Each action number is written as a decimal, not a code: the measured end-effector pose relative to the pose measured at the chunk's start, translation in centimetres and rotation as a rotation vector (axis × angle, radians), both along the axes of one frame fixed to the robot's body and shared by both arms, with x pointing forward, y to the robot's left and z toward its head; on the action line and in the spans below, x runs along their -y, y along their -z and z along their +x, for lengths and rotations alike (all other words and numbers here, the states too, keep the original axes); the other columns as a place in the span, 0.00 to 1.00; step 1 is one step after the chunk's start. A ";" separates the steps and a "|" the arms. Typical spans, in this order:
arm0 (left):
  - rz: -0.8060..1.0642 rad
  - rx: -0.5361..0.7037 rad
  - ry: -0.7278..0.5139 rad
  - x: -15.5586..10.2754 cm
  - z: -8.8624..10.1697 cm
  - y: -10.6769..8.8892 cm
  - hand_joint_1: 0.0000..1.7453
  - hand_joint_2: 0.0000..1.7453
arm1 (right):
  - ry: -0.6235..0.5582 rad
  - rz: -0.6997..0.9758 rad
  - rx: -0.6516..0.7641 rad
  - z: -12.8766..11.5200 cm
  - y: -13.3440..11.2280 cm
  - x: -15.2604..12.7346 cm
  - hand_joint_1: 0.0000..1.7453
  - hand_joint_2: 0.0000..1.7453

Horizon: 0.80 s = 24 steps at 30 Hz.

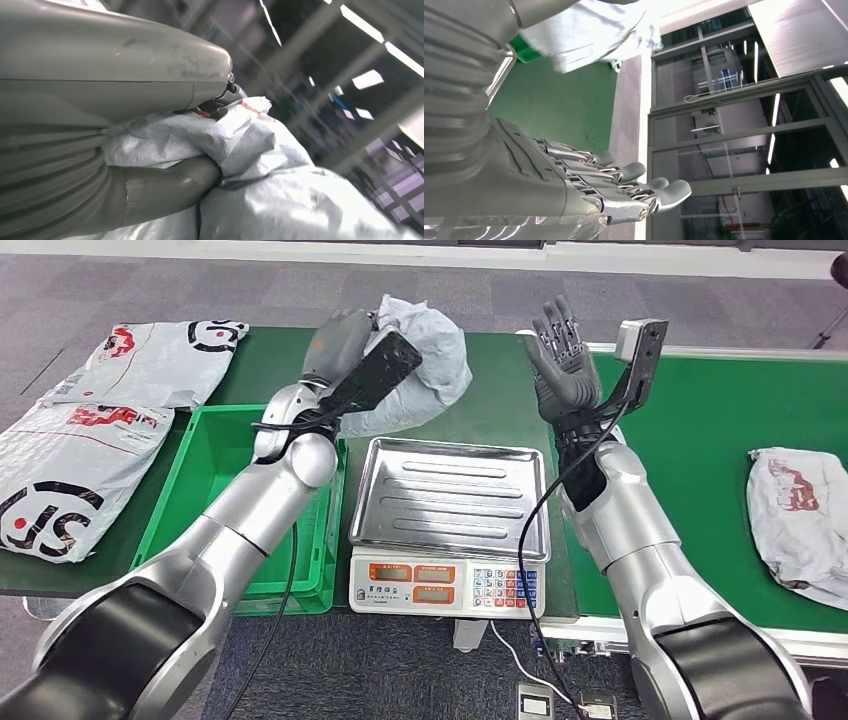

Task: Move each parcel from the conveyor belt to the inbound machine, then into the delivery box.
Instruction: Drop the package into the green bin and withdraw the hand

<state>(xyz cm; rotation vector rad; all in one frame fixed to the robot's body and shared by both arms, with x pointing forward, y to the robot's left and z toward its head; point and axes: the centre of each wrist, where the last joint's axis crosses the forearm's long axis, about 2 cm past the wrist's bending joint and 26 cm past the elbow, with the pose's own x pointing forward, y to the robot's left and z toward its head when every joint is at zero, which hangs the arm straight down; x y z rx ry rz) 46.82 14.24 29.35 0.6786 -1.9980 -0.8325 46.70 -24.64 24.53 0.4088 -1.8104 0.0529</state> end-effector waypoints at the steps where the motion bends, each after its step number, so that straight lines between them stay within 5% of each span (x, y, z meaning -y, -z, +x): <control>1: 0.013 0.009 -0.040 -0.7 0.3 -0.2 1.00 1.00 | 0.001 0.002 -0.002 0.1 -0.1 0.0 0.00 1.00; 7: 0.084 0.015 -0.185 -4.5 1.3 -0.2 1.00 1.00 | 0.007 0.015 -0.010 0.2 -0.2 0.1 0.00 1.00; 16: 0.144 -0.008 -0.259 -6.3 1.6 0.5 1.00 1.00 | 0.029 0.010 -0.017 0.3 -0.1 0.4 0.00 1.00; 24: 0.273 -0.059 -0.351 -9.6 1.4 3.2 1.00 1.00 | 0.104 -0.001 -0.031 -0.8 2.0 3.1 0.00 1.00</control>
